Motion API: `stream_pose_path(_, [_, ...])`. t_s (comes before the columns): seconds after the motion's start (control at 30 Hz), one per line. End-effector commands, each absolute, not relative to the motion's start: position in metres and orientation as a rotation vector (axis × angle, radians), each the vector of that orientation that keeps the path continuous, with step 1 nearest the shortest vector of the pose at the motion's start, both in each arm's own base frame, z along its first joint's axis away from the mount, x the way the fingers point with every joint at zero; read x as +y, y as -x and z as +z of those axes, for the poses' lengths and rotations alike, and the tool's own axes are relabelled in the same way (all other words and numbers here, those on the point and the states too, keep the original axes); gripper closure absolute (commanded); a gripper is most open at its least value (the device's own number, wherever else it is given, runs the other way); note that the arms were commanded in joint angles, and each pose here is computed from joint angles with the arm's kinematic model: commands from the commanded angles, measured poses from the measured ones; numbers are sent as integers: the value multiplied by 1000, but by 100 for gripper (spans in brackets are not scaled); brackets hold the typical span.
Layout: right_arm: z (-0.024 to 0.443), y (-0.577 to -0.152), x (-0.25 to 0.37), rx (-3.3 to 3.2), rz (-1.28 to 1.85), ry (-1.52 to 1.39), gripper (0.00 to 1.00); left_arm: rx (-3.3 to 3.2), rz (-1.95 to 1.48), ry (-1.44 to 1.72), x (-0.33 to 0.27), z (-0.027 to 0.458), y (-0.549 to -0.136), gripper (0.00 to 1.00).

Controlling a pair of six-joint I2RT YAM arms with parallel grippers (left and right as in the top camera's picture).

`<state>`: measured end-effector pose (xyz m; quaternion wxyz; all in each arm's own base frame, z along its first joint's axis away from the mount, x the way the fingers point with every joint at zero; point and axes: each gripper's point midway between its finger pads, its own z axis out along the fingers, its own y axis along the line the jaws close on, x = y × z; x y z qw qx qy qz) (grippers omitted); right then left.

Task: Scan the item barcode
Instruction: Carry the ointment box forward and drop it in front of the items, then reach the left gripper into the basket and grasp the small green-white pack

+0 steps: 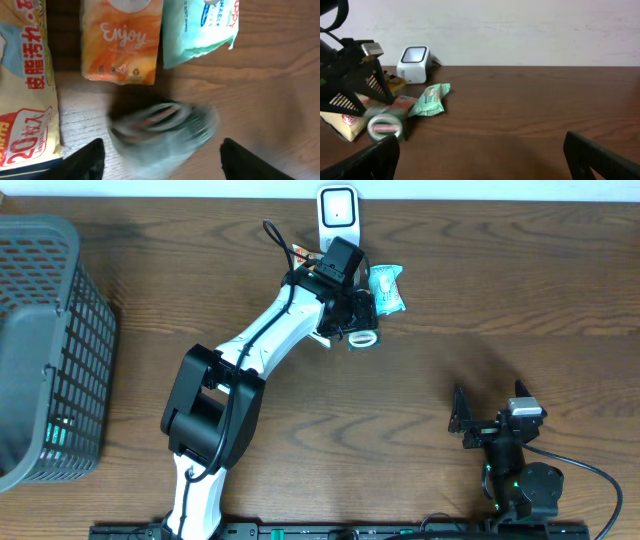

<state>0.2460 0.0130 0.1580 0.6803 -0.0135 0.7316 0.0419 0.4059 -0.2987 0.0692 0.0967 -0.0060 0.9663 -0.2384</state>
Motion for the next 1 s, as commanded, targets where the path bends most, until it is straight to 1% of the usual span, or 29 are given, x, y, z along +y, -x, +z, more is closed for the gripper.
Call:
stream_pose_path(0.0, [158, -246, 12, 1642, 80, 35, 1, 2846, -692, 8, -298, 69, -410, 23])
stream_pose_path(0.1, [158, -246, 12, 1642, 80, 35, 1, 2824, -703, 17, -297, 76, -417, 23])
stream_pose_path(0.27, [158, -246, 12, 1642, 80, 35, 1, 2738, -731, 62, -280, 112, -435, 24])
stream_pose_path(0.37, [158, -246, 12, 1642, 80, 35, 1, 2650, -753, 102, -260, 150, -445, 25])
stream_pose_path(0.4, [158, -246, 12, 1642, 80, 35, 1, 2579, -765, 125, -243, 181, -451, 27])
stream_pose_path(0.47, [158, -246, 12, 1642, 80, 35, 1, 2509, -774, 153, -226, 210, -455, 29])
stream_pose_path(0.5, [158, -246, 12, 1642, 80, 35, 1, 2445, -772, 169, -207, 236, -457, 30])
stream_pose_path(0.63, [158, -246, 12, 1642, 80, 35, 1, 2231, -696, 170, -136, 316, -454, 31])
stream_pose_path(0.7, [158, -246, 12, 1642, 80, 35, 1, 2114, -640, 245, -86, 357, -445, 30])
stream_pose_path(0.77, [158, -246, 12, 1642, 80, 35, 1, 1988, -510, 386, -18, 392, -432, 30])
stream_pose_path(0.87, [158, -246, 12, 1642, 80, 35, 1, 1854, -250, 634, 81, 416, -400, 30])
stream_pose_path(0.97, [158, -246, 12, 1642, 80, 35, 1, 1782, -25, 862, 157, 414, -359, 30])
